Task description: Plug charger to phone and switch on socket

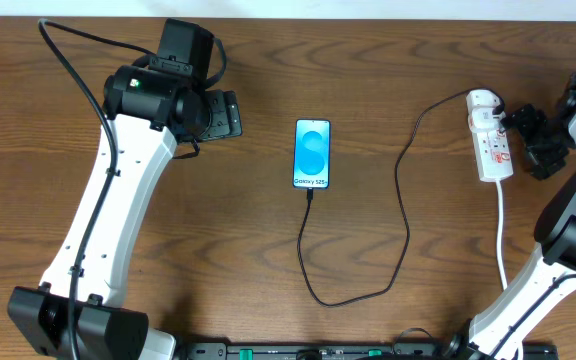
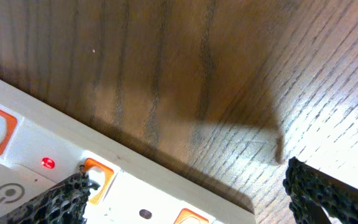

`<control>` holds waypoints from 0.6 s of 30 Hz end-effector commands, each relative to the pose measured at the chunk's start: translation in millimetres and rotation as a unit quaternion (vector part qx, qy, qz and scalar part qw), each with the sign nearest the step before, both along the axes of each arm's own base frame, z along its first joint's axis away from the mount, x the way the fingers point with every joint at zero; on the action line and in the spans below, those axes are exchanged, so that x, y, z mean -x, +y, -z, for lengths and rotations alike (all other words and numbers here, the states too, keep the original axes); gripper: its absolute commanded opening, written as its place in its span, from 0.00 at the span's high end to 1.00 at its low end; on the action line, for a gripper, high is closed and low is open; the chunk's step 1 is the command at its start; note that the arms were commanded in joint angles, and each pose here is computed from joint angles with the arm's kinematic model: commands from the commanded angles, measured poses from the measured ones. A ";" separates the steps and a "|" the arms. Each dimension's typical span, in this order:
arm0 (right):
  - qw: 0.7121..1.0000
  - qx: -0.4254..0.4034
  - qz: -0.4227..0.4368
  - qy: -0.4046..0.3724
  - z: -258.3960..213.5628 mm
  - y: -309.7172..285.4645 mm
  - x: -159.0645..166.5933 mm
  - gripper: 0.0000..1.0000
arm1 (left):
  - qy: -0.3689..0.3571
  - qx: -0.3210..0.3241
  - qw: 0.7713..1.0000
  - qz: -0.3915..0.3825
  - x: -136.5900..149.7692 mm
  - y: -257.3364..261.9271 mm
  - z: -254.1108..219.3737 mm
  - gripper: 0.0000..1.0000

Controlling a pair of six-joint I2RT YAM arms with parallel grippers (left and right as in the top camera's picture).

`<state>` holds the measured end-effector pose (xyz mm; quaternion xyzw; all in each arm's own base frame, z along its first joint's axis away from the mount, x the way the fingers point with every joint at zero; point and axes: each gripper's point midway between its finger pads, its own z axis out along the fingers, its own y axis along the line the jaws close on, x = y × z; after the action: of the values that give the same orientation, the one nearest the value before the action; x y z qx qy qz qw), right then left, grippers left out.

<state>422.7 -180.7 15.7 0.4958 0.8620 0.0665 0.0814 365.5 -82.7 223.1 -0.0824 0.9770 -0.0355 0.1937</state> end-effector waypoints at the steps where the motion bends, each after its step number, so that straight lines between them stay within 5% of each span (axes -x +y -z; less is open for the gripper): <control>1: 0.999 -0.031 -0.034 0.020 13.1 31.8 4.3 0.01 | -0.007 -0.007 1.000 0.001 0.7 4.2 -4.8 0.13; 11: 0.998 -0.037 -0.028 0.031 4.8 30.2 14.5 0.01 | -0.007 -0.007 1.000 0.001 0.6 4.2 -4.6 0.13; 18: 1.000 -0.025 -0.011 0.007 -49.6 17.2 31.2 0.01 | -0.007 -0.007 1.000 0.001 0.6 4.2 -4.6 0.13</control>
<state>392.7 -156.3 23.8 0.4926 0.8661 0.0824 0.0198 365.5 -82.7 223.2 -0.0824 0.9769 -0.0355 0.1939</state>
